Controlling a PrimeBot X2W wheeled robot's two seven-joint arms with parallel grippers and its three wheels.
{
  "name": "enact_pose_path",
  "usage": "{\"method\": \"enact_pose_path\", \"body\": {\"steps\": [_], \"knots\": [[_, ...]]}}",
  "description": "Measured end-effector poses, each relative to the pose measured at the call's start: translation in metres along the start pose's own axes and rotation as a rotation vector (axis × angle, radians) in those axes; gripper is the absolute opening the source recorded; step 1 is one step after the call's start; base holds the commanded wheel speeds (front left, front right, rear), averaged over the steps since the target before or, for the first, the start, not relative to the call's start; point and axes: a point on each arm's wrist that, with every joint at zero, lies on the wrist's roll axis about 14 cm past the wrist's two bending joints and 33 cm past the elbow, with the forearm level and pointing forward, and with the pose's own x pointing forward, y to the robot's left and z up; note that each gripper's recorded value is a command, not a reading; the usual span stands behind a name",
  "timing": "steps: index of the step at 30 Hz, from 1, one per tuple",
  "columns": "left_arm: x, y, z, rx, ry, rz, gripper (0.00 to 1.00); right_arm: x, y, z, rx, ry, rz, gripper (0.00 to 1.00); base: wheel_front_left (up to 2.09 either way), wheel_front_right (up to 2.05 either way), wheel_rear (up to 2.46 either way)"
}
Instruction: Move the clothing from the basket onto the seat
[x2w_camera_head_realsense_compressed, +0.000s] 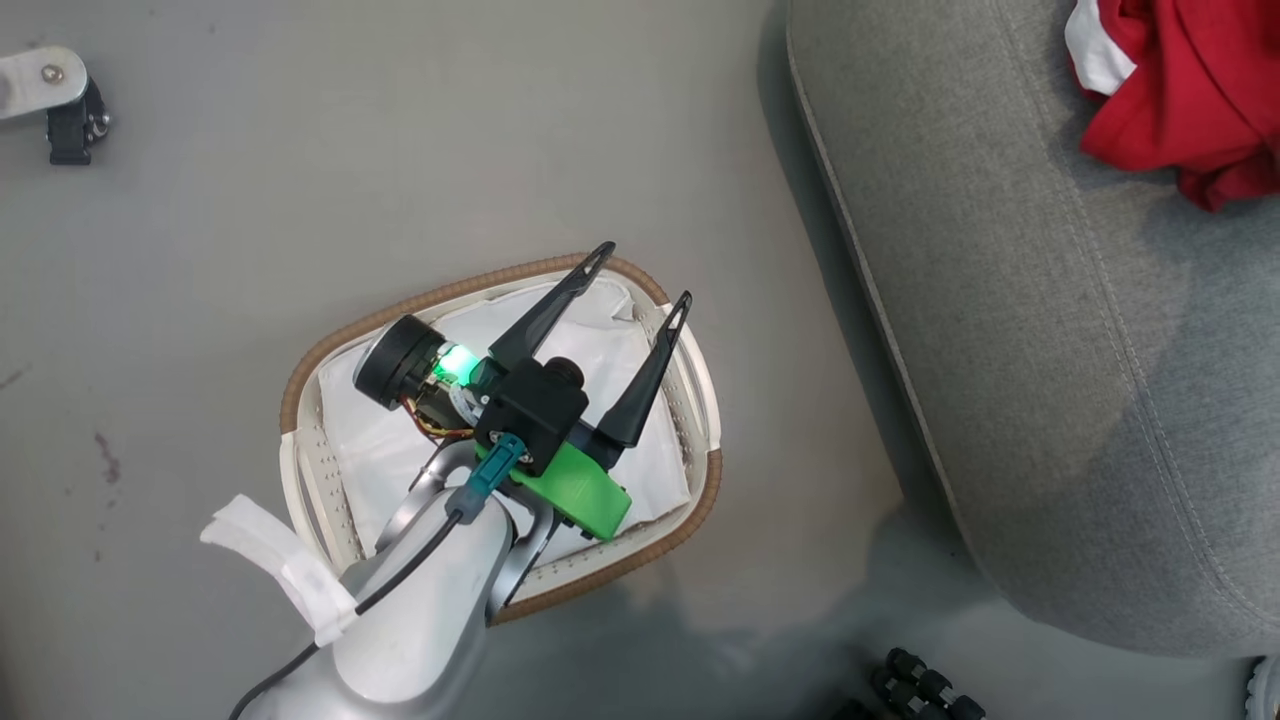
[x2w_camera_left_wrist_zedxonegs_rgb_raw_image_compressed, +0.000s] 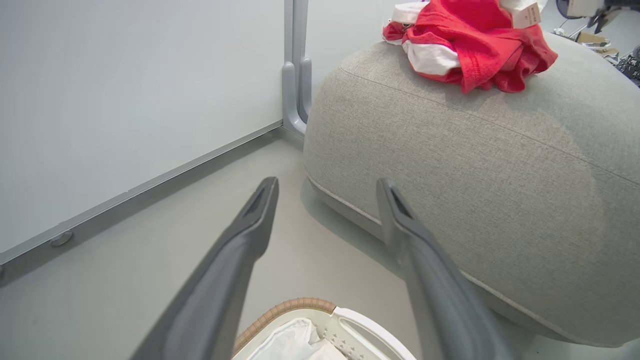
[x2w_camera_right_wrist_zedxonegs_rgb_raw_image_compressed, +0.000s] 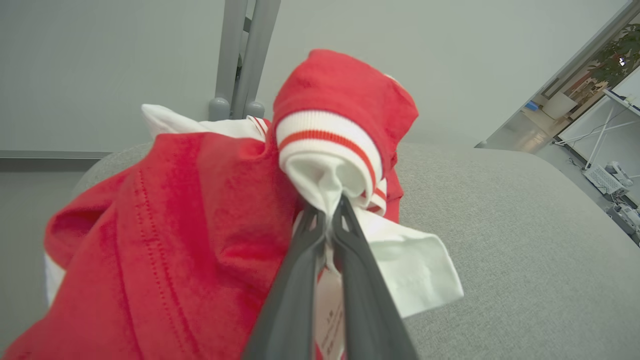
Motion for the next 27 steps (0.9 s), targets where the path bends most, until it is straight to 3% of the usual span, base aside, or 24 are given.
{"method": "enact_pose_path", "body": {"steps": [2, 4, 14, 27], "knots": [[0.000, 0.000, 0.003, 0.002, -0.004, 0.000, 1.00, -0.004, 0.001, 0.002, -0.005, -0.006, 0.003, 0.34, 0.00, 0.00, 0.00], [0.001, -0.002, 0.007, 0.006, -0.011, -0.001, 1.00, -0.009, 0.003, 0.002, -0.008, -0.010, 0.009, 0.97, 0.00, 0.00, 0.00], [-0.006, -0.004, 0.033, -0.005, -0.055, 0.039, 1.00, -0.037, 0.010, 0.017, -0.029, -0.054, 0.062, 1.00, 0.00, 0.00, 0.00], [-0.050, 0.019, 0.087, -0.021, -0.163, 0.253, 1.00, -0.061, 0.027, 0.098, 0.013, -0.263, 0.139, 1.00, 0.00, 0.00, 0.00]]}}
